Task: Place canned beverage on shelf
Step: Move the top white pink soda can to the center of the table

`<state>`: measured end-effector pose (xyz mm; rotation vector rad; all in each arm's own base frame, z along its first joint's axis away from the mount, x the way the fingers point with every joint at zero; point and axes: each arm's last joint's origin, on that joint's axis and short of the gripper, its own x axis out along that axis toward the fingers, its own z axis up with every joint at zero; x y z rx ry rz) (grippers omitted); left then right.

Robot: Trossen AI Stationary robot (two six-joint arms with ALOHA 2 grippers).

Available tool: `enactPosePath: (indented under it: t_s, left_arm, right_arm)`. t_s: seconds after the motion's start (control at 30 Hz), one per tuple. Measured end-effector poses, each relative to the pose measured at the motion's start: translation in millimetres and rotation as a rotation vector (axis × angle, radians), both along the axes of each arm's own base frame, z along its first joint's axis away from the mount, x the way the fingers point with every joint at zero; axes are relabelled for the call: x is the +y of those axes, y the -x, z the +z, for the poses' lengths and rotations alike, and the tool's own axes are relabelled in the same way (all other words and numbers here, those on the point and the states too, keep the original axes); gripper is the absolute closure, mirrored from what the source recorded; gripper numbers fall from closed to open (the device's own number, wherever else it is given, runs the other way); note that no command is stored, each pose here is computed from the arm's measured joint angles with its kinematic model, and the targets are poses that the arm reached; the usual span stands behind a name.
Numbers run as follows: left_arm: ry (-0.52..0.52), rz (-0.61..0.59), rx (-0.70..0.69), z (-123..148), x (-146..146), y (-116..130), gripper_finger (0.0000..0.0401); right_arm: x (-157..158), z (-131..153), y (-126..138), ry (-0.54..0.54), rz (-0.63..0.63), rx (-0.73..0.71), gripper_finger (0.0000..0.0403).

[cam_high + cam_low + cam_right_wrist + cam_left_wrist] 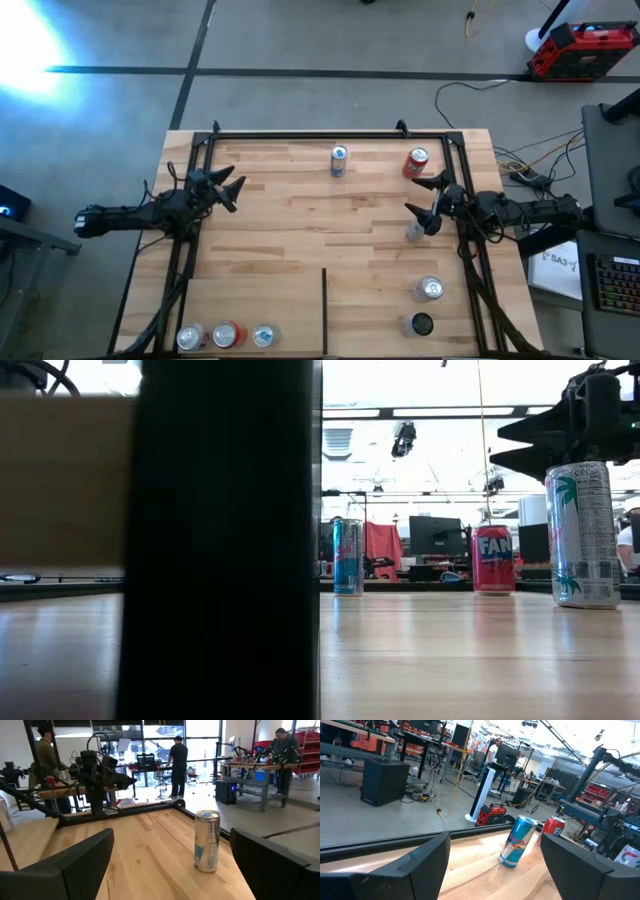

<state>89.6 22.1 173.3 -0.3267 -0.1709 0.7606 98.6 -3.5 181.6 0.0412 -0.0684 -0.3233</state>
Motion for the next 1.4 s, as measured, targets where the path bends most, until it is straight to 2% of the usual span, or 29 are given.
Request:
enactPosePath:
  t_s: [0.17, 0.23, 0.3, 0.37, 0.5, 0.57, 0.73, 0.8, 0.87, 1.07, 1.17, 1.4]
  left_arm:
    - [0.0, 0.0, 0.0, 0, 0, 0, 0.0107]
    - [0.0, 0.0, 0.0, 0, 0, 0, 0.0107]
    - [0.0, 0.0, 0.0, 0, 0, 0, 0.0107]
    - [0.0, 0.0, 0.0, 0, 0, 0, 0.0107]
    - [0.0, 0.0, 0.0, 0, 0, 0, 0.0107]
    - [0.0, 0.0, 0.0, 0, 0, 0, 0.0107]
    - [0.0, 0.0, 0.0, 0, 0, 0, 0.0107]
    - [0.0, 0.0, 0.0, 0, 0, 0, 0.0107]
    - [0.0, 0.0, 0.0, 0, 0, 0, 0.0107]
    - [0.0, 0.0, -0.001, 0, 0, 0, 0.0107]
    - [0.0, 0.0, -0.001, 0, 0, 0, 0.0107]
    - [0.0, 0.0, 0.0, 0, 0, 0, 0.0107]
  right_arm:
    - [0, 1, 0, -0.018, 0.001, -0.012, 0.0021]
    - [-1, 5, 0, -0.074, -0.007, -0.073, 0.0021]
    - [-2, 12, 2, -0.188, -0.031, -0.113, 0.0021]
    - [-3, 21, 4, -0.253, -0.049, -0.072, 0.0021]
    - [-4, 51, 9, -0.214, -0.088, 0.1, 0.0021]
    - [-4, 69, 9, -0.272, -0.127, 0.163, 0.0021]
    - [-9, 98, 5, -0.638, -0.405, 0.318, 0.0021]
    - [-10, 107, -8, -0.739, -0.521, 0.386, 0.0021]
    - [-12, 116, -21, -0.863, -0.641, 0.405, 0.0021]
    - [-14, 144, -35, -1.203, -0.949, 0.463, 0.0021]
    - [-14, 153, -44, -1.246, -1.018, 0.495, 0.0021]
    - [-23, 160, -59, -1.276, -1.085, 0.467, 0.0021]
